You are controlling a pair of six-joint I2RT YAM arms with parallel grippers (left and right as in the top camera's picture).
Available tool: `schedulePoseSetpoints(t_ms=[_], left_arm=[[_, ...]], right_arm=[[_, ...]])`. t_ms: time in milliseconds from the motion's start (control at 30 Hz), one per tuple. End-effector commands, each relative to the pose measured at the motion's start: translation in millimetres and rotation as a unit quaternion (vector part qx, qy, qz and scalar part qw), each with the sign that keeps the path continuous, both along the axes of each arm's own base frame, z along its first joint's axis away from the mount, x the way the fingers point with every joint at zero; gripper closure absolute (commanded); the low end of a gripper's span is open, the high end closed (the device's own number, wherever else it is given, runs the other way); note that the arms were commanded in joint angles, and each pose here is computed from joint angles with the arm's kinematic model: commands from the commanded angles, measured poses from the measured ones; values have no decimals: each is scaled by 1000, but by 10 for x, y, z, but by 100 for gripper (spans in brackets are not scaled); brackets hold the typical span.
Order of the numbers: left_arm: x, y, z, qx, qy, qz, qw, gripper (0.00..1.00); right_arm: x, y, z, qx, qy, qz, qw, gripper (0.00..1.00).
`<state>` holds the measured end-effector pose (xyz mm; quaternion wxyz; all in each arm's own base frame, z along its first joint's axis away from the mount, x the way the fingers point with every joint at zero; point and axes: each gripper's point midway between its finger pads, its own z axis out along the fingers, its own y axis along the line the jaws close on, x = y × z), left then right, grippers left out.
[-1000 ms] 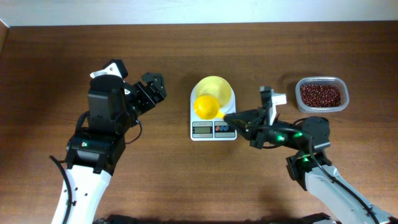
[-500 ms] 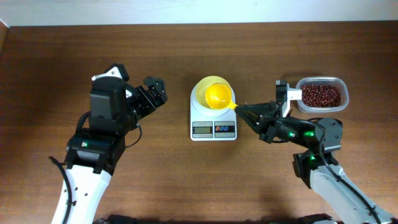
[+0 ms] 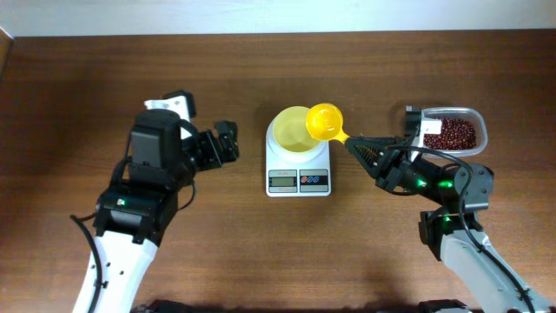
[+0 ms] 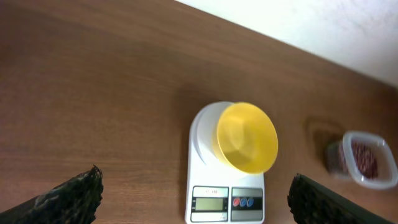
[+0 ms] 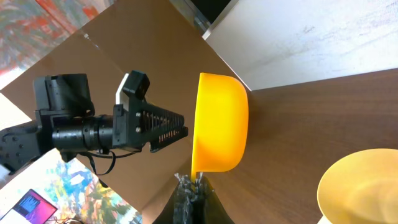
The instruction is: Scoop item into bowl and weigh 50g on scale
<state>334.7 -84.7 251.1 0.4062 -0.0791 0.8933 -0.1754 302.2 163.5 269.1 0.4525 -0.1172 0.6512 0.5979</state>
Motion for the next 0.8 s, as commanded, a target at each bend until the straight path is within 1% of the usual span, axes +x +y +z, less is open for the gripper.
schedulePoseSetpoints(t_ms=[0,67,100,200,367,467,500,533,700,767], left_arm=[[-50,-168,98,39,-24,-56,997,1],[-107,-230,52,41,-13,-67,997,2],[-135,-224,16,42,-4,-68,997,5],[-247,-179,-124,53,32,-67,996,33],[-305,-166,-205,57,53,-68,995,71],[-275,-172,-272,59,63,-68,994,91],[-251,-181,-308,60,68,-69,994,97],[-230,-189,-346,61,73,-69,993,100],[-101,-556,-700,72,107,-116,985,100],[-64,-814,-827,77,107,-146,980,100]], right_arm=[[16,-37,162,8,-18,-10,1000,96],[18,-39,168,8,-20,-11,1000,96],[29,-50,178,9,-22,-16,1000,96],[50,-161,277,10,-54,-34,998,96],[72,-208,280,10,-55,-41,998,96],[73,-209,280,10,-55,-42,998,96],[73,-209,278,10,-55,-42,998,96],[76,-210,278,9,-56,-43,997,96],[246,-343,340,30,-55,-105,993,96],[327,-411,351,22,-75,-138,987,96]])
